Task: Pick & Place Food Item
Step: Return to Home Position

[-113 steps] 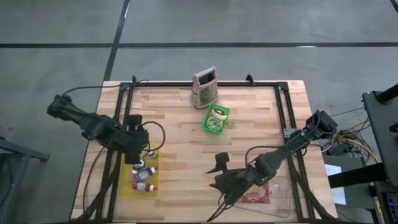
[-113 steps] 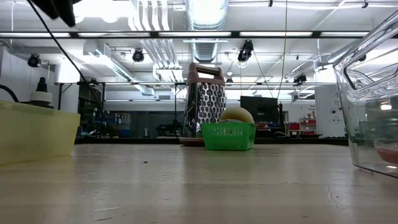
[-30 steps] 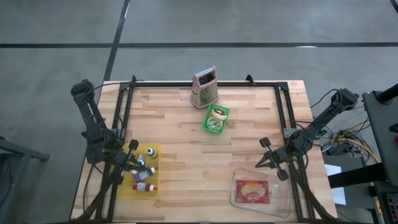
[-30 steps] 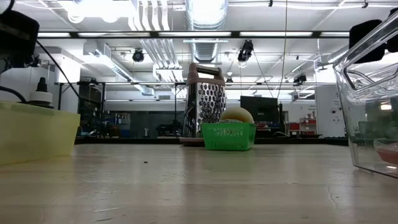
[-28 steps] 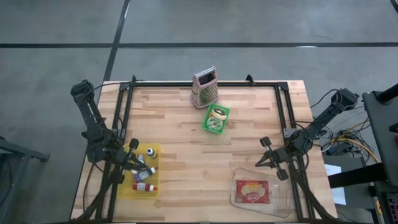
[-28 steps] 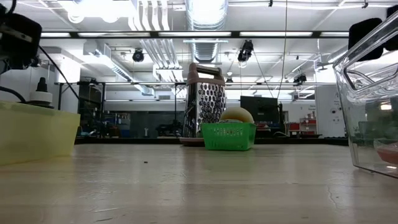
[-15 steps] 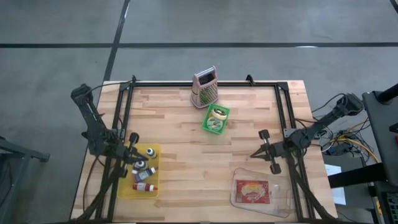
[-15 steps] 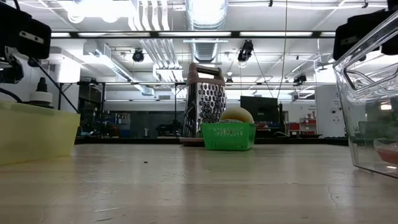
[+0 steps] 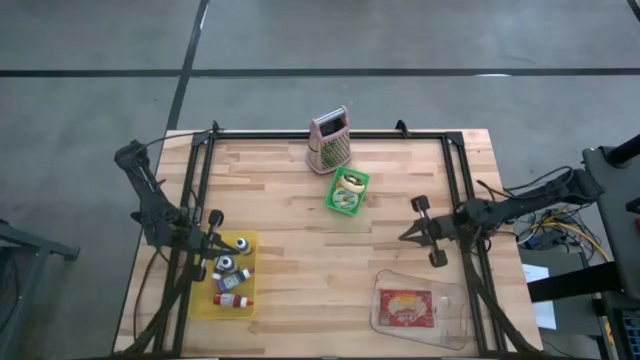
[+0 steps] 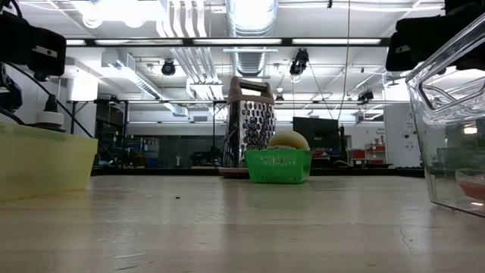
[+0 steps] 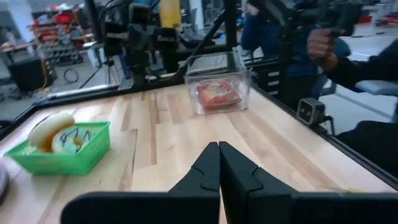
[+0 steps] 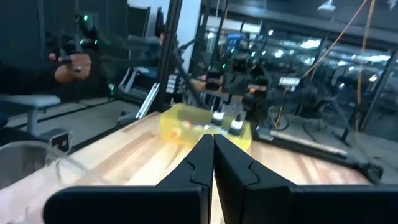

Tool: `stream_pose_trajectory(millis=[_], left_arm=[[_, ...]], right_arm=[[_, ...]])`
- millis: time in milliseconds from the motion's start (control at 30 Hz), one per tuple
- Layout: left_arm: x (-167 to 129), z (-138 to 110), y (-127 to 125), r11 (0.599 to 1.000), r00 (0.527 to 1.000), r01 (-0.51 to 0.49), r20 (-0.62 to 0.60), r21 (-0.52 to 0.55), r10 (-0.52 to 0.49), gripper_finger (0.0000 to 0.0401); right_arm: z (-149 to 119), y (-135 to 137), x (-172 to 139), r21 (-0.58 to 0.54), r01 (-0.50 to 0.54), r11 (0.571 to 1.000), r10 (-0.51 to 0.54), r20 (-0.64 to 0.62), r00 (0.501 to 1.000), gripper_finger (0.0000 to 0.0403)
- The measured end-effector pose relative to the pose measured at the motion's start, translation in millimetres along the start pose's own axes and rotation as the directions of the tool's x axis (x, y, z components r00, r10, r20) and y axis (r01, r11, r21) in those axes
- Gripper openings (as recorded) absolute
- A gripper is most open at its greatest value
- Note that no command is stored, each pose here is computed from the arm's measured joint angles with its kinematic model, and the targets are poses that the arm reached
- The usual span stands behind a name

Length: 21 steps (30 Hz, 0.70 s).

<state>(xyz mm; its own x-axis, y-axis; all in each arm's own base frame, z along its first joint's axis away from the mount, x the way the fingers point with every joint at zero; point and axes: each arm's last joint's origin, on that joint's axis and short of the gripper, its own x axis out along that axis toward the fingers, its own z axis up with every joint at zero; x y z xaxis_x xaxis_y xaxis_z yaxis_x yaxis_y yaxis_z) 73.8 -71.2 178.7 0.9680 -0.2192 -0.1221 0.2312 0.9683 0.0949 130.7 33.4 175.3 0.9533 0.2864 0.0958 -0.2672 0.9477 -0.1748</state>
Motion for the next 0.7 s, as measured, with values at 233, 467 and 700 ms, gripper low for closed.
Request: stream_pose_trajectory(millis=[233,467,700], left_arm=[[-7,3,6,0.999,0.998,0.028,0.053,0.017,-0.029,0.0000],[-14,4,12,0.999,0.996,0.028,0.090,-0.037,-0.025,0.0000],[-14,4,13,0.998,0.996,0.000,0.089,-0.063,0.006,0.0000]], right_arm=[[9,-2,-5,-0.040,0.015,0.999,-0.012,0.079,0.997,0.0008],[13,-2,-11,-0.063,0.023,0.998,-0.016,0.100,0.995,0.0008],[11,-2,-18,-0.044,0.022,0.999,-0.019,0.063,0.998,0.0008]])
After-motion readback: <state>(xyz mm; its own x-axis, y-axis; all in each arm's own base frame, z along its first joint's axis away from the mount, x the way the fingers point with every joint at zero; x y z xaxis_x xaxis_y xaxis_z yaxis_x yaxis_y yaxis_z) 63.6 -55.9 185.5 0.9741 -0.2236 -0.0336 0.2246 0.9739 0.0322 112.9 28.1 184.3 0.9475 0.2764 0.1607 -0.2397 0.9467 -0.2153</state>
